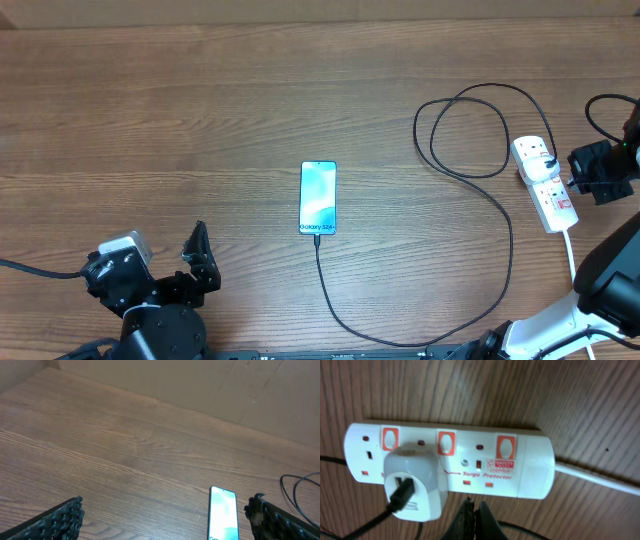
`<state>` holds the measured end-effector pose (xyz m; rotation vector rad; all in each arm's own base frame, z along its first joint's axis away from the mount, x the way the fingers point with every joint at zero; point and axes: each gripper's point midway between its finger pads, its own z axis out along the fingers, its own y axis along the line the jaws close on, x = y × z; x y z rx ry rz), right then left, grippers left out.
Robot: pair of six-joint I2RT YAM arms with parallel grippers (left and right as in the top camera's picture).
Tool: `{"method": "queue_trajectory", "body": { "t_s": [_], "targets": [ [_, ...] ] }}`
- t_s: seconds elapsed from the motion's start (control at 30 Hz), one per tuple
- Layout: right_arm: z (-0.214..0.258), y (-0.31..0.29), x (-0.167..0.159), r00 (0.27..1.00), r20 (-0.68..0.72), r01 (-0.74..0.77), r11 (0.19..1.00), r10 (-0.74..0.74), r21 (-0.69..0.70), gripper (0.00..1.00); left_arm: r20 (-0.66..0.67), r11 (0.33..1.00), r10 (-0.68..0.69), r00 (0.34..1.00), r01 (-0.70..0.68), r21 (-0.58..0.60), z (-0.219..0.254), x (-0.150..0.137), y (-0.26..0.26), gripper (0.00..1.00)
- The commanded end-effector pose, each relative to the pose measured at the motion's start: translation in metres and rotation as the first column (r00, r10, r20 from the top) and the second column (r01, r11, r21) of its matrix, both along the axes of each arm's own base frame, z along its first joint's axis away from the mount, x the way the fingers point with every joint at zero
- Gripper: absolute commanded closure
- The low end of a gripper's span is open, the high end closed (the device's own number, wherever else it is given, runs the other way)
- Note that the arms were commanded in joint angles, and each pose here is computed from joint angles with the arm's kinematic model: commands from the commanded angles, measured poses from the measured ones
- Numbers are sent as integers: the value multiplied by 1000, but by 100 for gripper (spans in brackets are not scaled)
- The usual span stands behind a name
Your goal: Plug charger to phone and switch on socket
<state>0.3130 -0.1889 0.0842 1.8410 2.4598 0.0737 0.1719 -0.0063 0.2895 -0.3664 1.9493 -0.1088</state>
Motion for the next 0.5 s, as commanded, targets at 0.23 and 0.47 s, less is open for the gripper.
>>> {"method": "queue_trajectory", "body": {
  "t_s": [0.23,0.47],
  "targets": [
    [3,-11,26,996,92,4,1000,-2,-21,96,18,1000,10,1000,-10,15,1,0,4,0],
    [-20,-7,29,998,59,-6,1000,5,19,96,14,1000,7,1000,-7,6,1,0,2,0]
  ]
}}
